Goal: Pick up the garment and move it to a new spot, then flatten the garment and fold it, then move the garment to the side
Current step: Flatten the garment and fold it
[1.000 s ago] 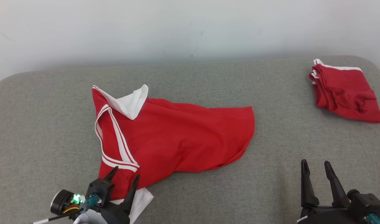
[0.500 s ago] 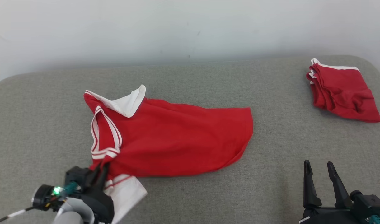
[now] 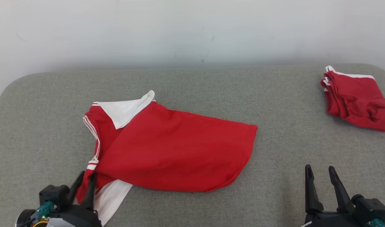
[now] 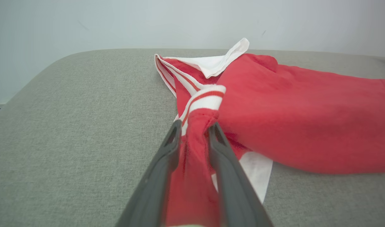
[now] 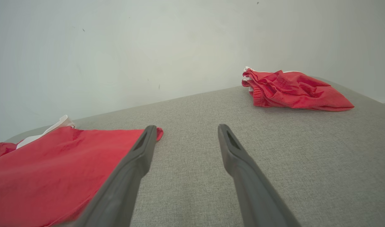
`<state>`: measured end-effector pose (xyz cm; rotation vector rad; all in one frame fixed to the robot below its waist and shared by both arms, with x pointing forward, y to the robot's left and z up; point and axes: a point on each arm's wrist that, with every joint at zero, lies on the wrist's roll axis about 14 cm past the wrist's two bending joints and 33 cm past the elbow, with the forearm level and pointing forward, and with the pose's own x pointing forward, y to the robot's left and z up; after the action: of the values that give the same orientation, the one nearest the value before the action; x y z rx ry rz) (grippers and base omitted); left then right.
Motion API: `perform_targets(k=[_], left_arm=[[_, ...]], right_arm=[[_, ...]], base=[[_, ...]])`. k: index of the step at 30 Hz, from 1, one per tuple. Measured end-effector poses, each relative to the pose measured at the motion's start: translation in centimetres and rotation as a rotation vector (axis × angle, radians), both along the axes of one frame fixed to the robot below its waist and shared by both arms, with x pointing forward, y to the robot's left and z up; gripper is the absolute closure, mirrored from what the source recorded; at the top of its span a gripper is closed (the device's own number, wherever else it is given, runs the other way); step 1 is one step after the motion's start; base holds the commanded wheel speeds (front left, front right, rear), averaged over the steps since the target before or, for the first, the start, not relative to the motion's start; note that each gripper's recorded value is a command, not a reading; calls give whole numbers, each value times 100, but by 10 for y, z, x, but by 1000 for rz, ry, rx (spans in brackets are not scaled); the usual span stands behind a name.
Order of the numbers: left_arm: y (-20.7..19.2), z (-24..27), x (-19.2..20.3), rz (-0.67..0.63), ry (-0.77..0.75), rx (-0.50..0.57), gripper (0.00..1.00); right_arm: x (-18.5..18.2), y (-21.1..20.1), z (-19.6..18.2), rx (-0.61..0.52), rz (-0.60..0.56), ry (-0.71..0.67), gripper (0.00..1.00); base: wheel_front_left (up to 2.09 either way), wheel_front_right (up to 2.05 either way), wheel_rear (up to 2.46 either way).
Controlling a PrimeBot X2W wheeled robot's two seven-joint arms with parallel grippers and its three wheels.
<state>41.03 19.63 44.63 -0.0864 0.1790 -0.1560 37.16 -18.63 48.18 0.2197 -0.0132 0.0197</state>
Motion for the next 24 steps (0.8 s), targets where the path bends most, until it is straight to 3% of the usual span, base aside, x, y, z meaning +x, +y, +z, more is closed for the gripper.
perform_targets(k=[12, 24], left_arm=[[19, 51, -7, 91, -181, -33, 0], [23, 106, -41, 155, -386, -24, 0]], right_arm=[[-5, -3, 5, -1, -7, -12, 0], [-10, 3, 9, 10, 10, -27, 0]], base=[[0, 0, 0], [0, 0, 0]])
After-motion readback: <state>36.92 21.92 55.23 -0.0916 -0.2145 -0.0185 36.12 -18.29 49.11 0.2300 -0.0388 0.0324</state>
